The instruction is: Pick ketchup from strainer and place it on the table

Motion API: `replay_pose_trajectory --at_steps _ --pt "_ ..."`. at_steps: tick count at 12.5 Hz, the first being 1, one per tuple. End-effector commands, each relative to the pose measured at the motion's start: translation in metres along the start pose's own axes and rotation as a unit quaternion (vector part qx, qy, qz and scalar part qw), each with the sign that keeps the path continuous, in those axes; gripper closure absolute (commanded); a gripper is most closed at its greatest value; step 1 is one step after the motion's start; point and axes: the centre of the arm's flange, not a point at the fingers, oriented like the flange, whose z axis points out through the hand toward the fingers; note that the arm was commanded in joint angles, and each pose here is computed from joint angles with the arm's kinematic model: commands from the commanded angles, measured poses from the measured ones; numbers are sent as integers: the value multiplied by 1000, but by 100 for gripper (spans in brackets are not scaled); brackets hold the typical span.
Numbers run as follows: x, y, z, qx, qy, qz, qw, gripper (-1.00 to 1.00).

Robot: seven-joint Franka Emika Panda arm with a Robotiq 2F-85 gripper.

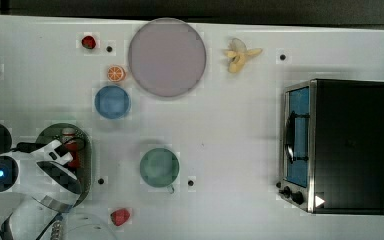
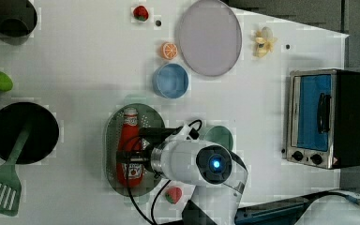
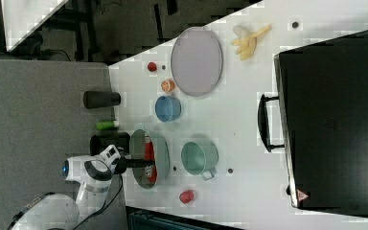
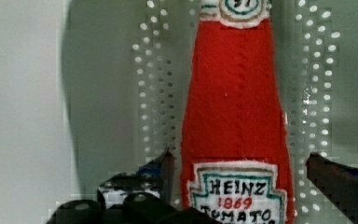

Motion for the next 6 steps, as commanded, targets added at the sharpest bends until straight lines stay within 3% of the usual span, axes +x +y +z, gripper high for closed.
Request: replay_pose_trajectory --at_steps 1,4,6 --pt "8 -6 7 1 6 22 1000 -91" --pt "8 -10 8 6 10 19 1000 -21" --pt "6 -8 -4 -6 14 18 1000 -21"
